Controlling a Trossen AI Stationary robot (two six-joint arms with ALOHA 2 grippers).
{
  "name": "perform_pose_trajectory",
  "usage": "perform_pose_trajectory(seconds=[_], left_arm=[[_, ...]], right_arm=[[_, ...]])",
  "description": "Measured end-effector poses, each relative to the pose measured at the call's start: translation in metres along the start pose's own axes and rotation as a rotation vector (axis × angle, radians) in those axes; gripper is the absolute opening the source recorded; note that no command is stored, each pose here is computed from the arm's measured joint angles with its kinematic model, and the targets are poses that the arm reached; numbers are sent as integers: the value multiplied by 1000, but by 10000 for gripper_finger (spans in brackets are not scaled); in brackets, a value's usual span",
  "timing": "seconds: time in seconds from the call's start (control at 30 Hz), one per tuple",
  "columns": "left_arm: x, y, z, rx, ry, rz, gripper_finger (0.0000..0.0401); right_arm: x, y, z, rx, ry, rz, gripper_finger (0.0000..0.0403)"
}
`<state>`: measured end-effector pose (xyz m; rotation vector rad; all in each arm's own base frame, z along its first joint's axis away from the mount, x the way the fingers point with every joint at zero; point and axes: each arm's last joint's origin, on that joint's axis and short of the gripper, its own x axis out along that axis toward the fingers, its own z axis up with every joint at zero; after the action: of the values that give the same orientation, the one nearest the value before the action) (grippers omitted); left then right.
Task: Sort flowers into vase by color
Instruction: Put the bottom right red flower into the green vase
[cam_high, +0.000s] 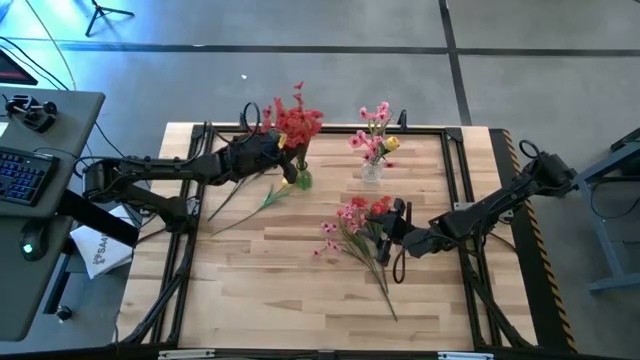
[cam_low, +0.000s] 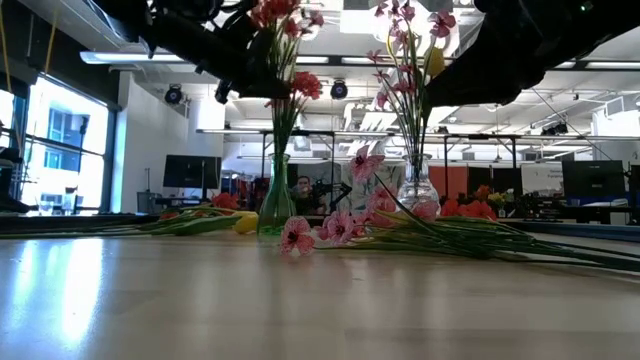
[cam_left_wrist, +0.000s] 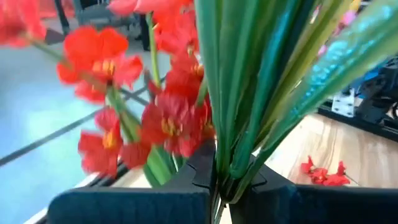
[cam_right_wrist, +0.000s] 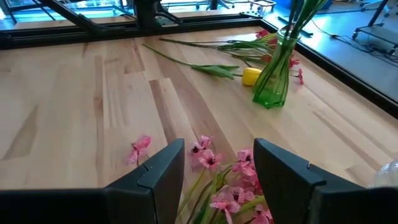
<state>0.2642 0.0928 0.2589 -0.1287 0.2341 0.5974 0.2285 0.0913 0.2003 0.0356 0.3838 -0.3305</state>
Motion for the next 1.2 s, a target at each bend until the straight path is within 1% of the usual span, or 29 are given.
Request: perform_pose_trajectory(seconds=[0.1, 0.17, 0.27, 0.43, 0.6, 0.77, 0.9, 1.0, 1.1, 1.2], left_arm=[[2, 2, -5, 1, 46, 12, 14], [3, 2, -8, 7, 66, 14, 28], [6, 1, -13, 14, 92, 16, 55], [9, 4, -23, 19, 176, 32, 106], [8, 9, -30, 9, 251, 59, 141], [6, 12, -18, 24, 362, 52, 150], [1, 13, -4, 84, 461, 50, 150], [-2, 13, 3, 122, 504, 51, 150], [-2, 12, 9, 118, 479, 48, 150], [0, 12, 12, 44, 437, 76, 150]], right_arm=[[0, 0, 0, 4, 1, 2, 188], [0, 0, 0, 4, 1, 2, 188], [0, 0, 0, 4, 1, 2, 188], [0, 0, 0, 4, 1, 1, 188], [0, 0, 0, 4, 1, 1, 188], [0, 0, 0, 4, 1, 2, 188], [0, 0, 0, 4, 1, 1, 188], [0, 0, 0, 3, 1, 1, 188], [0, 0, -1, -1, 6, 0, 188], [0, 0, -1, -2, 10, -2, 188]])
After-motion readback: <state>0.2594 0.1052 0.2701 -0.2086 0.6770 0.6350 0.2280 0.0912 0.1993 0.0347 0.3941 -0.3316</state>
